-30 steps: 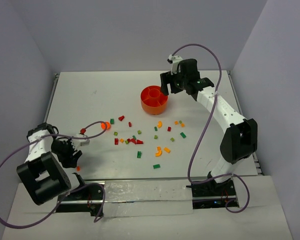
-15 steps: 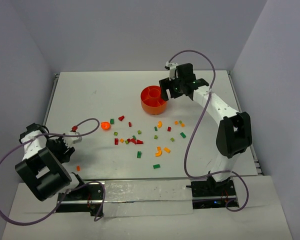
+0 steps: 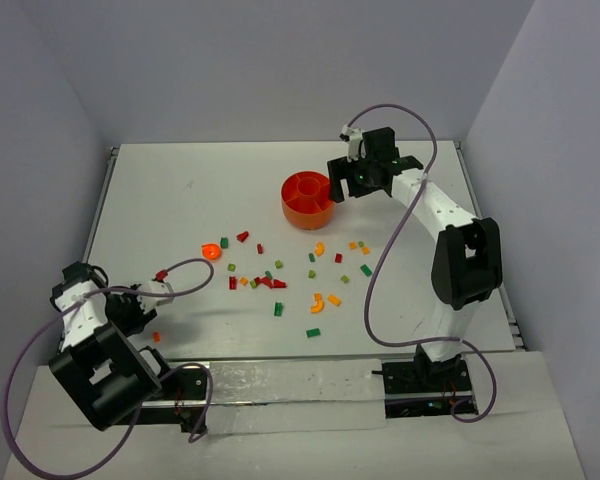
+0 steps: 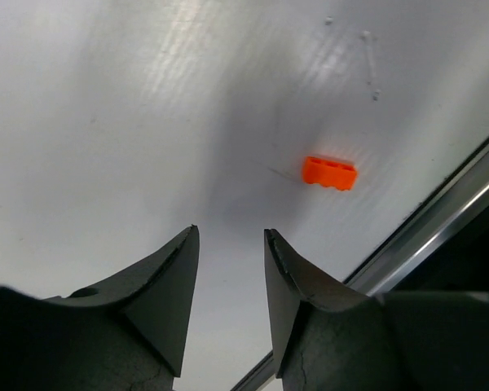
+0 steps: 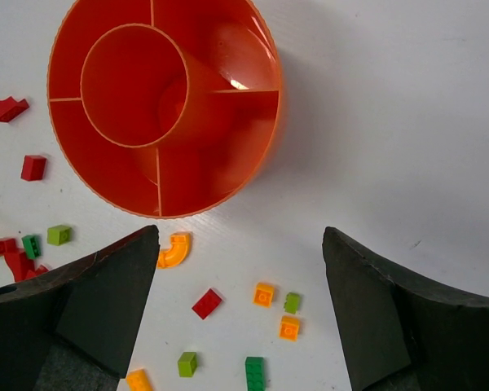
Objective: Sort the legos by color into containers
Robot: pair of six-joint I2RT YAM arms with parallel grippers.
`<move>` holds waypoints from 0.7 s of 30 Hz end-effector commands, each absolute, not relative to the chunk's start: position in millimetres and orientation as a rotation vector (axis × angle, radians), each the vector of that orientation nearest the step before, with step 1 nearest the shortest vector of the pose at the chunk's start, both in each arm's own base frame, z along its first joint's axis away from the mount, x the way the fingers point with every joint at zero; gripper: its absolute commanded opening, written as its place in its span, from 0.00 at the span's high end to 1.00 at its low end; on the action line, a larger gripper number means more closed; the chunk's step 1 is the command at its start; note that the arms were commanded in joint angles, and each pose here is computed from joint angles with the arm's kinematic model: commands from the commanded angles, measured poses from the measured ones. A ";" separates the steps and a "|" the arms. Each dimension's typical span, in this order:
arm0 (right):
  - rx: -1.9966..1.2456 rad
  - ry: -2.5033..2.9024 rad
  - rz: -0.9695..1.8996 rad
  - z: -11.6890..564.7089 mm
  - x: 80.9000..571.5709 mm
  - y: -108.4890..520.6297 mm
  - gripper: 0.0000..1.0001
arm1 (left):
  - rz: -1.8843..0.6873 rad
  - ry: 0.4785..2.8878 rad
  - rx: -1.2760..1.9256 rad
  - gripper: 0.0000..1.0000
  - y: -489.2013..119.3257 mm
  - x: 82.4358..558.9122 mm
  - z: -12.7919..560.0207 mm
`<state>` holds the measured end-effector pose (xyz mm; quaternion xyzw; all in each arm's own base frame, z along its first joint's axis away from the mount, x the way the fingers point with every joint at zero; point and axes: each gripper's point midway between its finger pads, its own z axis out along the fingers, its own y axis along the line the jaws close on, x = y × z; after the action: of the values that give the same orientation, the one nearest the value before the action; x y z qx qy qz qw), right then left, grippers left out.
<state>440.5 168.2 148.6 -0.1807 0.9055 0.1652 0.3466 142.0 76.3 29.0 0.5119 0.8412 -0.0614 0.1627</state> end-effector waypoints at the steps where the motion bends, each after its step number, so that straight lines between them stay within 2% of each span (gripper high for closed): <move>1: -0.458 2.318 0.464 156.3 448.0 171.2 0.12 | -0.125 2.299 1.545 0.52 75.5 149.1 27.1; 8: -0.443 2.332 0.478 150.6 449.6 170.6 0.12 | -0.207 2.196 1.696 0.37 67.7 144.9 23.4; 21: -0.426 2.359 0.481 140.0 451.8 165.4 0.12 | -0.246 1.970 1.842 0.35 41.4 152.3 18.9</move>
<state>442.4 164.9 133.5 -0.1686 0.9124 0.1774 0.3281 143.0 58.9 14.6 0.6246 0.7571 -0.0797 0.1742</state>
